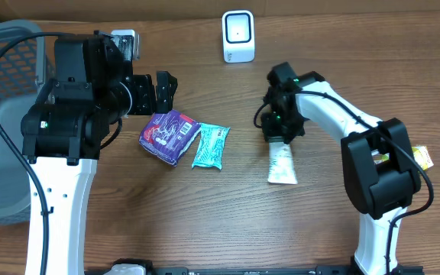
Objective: Scan the item barcode
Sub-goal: 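Lift the white tube with the right gripper and rotate it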
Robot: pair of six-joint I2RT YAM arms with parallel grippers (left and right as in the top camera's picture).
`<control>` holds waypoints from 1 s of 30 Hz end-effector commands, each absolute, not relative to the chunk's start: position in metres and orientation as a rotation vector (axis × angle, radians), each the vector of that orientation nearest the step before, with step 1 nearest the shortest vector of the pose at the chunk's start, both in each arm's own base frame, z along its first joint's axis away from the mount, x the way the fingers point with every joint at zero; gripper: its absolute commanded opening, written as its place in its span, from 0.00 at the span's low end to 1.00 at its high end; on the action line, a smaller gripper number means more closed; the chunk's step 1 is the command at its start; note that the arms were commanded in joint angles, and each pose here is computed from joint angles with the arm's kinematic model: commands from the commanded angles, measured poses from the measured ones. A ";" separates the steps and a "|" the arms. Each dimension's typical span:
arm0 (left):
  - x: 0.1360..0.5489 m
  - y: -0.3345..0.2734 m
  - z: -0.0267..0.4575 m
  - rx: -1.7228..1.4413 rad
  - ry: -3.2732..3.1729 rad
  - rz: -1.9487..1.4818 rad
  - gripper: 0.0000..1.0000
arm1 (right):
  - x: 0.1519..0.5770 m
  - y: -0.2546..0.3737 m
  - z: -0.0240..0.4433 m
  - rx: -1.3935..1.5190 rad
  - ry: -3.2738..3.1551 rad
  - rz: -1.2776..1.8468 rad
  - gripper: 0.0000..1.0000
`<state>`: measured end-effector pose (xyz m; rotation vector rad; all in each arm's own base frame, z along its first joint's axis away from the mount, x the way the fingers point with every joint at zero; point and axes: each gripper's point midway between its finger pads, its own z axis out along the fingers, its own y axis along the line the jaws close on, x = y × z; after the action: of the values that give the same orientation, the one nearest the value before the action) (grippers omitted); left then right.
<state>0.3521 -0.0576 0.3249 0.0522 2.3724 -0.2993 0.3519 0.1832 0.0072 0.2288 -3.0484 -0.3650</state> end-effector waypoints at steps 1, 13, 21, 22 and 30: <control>0.354 -0.055 0.329 0.029 2.360 -0.297 0.99 | 0.344 0.163 -0.002 0.223 -3.029 -0.414 0.04; 0.354 -0.055 0.329 0.029 2.360 -0.297 1.00 | 0.368 0.162 0.074 0.216 -3.132 -0.455 0.04; 0.354 -0.055 0.329 0.029 2.360 -0.297 1.00 | 0.356 0.098 0.113 -0.186 -3.251 0.044 0.08; 0.354 -0.055 0.329 0.029 2.360 -0.297 0.99 | 0.355 0.098 0.108 -0.184 -3.244 0.048 0.09; 0.354 -0.055 0.329 0.029 2.360 -0.297 1.00 | 0.339 0.106 0.066 -0.030 -3.194 -0.064 0.52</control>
<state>0.3521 -0.0576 0.3249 0.0522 2.3724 -0.2993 0.3464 0.1069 0.0796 -0.0576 -3.2209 -0.0542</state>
